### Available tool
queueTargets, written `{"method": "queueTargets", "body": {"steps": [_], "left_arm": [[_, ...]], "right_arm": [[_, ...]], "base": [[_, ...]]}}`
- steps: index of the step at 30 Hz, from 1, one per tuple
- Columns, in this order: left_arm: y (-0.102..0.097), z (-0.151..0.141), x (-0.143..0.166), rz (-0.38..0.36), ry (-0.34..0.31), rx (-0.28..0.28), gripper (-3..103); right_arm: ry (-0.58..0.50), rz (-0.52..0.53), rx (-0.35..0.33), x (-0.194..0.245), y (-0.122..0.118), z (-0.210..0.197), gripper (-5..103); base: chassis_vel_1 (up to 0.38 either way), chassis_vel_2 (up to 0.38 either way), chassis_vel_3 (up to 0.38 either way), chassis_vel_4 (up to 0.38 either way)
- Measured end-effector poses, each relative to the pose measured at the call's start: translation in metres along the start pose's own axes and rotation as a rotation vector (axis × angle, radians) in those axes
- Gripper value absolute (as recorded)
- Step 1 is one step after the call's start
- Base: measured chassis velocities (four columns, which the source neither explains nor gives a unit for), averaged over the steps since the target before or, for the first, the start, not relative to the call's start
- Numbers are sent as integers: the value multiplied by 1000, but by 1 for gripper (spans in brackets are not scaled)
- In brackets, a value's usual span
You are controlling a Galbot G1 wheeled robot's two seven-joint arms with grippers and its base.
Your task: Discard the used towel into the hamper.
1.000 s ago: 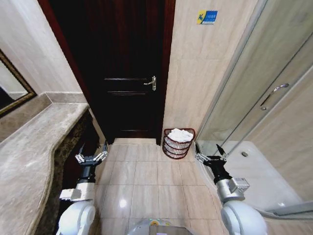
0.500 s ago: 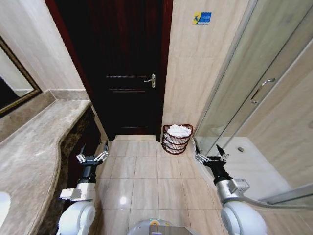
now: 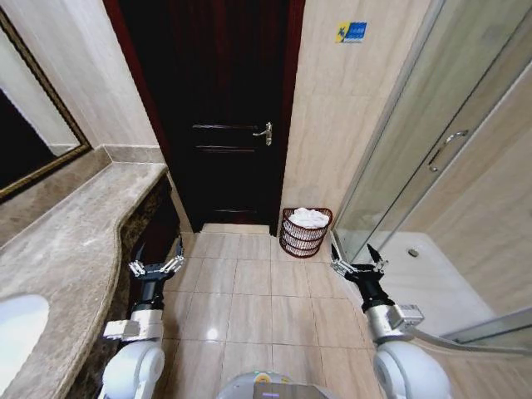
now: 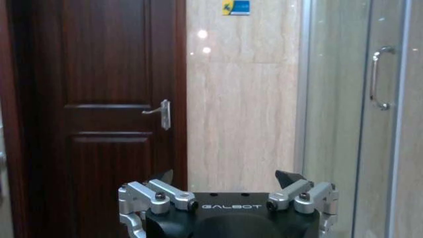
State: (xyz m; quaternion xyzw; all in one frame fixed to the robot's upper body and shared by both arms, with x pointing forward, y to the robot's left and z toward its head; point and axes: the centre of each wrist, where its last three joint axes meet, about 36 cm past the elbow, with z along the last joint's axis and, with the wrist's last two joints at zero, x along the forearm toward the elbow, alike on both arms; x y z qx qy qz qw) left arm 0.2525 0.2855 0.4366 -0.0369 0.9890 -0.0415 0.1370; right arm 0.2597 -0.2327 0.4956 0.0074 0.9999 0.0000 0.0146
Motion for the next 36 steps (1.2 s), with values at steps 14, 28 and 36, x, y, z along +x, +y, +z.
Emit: {"method": "queueTargets", "body": {"steps": [14,28,36], "left_arm": [[-3,-24,-13,83,103,-3,100],[-2,-25,-14,84,103,-3,100],[-2,-24,-13,83,101,-3,100]], "right_arm": [[-8,33,-5,1,-3,-8,100],[-7,33,-4,0,-3,-7,100],[-6,32,-4,0,-3,-7,100]], "base": [[0,0,0,0],[0,0,0,0],[0,0,0,0]]}}
